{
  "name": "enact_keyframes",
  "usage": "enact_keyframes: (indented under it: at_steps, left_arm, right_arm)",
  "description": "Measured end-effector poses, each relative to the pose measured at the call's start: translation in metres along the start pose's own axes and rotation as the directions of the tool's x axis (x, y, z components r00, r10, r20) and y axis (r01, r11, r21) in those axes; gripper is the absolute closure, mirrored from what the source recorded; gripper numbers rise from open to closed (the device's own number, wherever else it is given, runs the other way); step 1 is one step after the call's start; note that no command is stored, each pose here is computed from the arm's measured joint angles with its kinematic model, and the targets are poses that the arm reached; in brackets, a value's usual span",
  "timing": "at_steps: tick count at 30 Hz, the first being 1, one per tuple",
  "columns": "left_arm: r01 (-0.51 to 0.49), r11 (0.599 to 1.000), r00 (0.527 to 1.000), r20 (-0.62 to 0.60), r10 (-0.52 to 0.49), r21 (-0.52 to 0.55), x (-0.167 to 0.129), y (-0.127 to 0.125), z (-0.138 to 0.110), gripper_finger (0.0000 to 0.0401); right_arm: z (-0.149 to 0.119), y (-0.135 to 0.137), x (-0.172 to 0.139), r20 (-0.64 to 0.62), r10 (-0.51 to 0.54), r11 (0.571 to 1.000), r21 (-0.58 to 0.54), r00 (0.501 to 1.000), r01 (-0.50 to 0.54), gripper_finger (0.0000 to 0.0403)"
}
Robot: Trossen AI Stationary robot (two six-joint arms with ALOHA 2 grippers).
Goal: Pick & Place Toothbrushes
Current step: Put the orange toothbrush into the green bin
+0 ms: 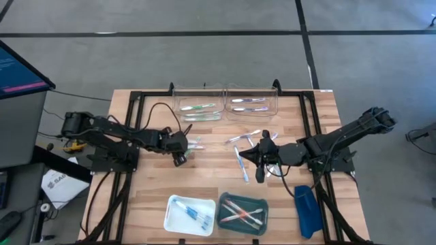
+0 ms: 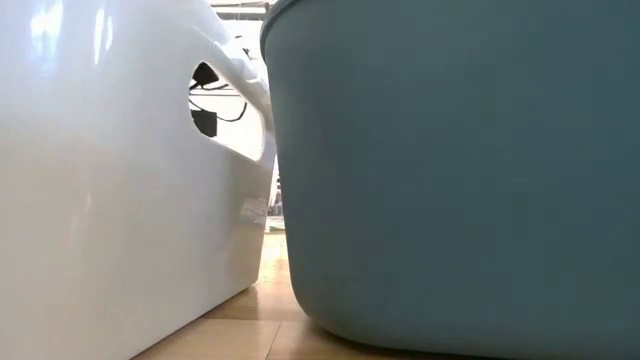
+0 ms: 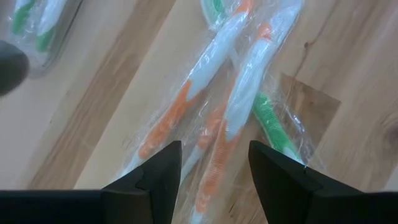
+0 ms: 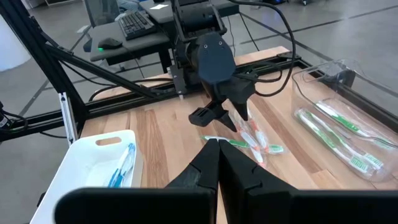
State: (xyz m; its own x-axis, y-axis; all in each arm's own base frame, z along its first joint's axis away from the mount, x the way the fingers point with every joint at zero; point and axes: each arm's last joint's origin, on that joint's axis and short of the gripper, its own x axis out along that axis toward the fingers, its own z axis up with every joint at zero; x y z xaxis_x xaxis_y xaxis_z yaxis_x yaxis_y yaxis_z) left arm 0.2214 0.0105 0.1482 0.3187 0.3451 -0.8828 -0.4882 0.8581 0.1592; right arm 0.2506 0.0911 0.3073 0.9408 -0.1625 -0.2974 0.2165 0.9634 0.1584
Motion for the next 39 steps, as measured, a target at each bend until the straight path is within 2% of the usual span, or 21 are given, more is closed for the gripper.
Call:
enact_keyframes:
  at_steps: [6, 10, 16, 21, 27, 39]
  left_arm:
    - [-0.022, 0.999, 0.999, -0.046, 0.024, 0.049, 0.016, -0.003, -0.001, 0.022]
    - [-0.028, 0.999, 0.996, -0.078, 0.031, 0.041, 0.027, -0.002, 0.0, 0.022]
    - [-0.005, 1.0, 0.998, -0.068, 0.006, 0.018, 0.023, 0.002, 0.002, 0.0227]
    - [0.008, 1.0, 1.0, -0.025, -0.008, 0.001, 0.014, 0.005, 0.004, 0.0276]
    - [0.027, 1.0, 0.999, 0.017, -0.027, -0.002, 0.003, 0.008, 0.007, 0.0387]
    - [0.097, 0.995, 0.984, 0.153, -0.093, -0.016, -0.026, 0.008, 0.011, 0.04]
  right_arm:
    - [0.0, 0.0, 0.0, -0.003, -0.001, 1.0, -0.002, 1.0, 0.001, 0.0403]
    - [0.0, 0.0, 0.0, -0.003, -0.001, 1.0, -0.001, 1.0, 0.001, 0.0403]
    - [0.0, 0.0, 0.0, -0.003, -0.001, 1.0, -0.001, 1.0, 0.001, 0.0403]
    - [0.0, 0.0, 0.0, -0.003, -0.001, 1.0, -0.001, 1.0, 0.001, 0.0403]
    - [0.0, 0.0, 0.0, -0.004, -0.001, 1.0, -0.001, 1.0, 0.001, 0.0403]
    - [0.0, 0.0, 0.0, -0.004, -0.001, 1.0, -0.001, 1.0, 0.001, 0.0403]
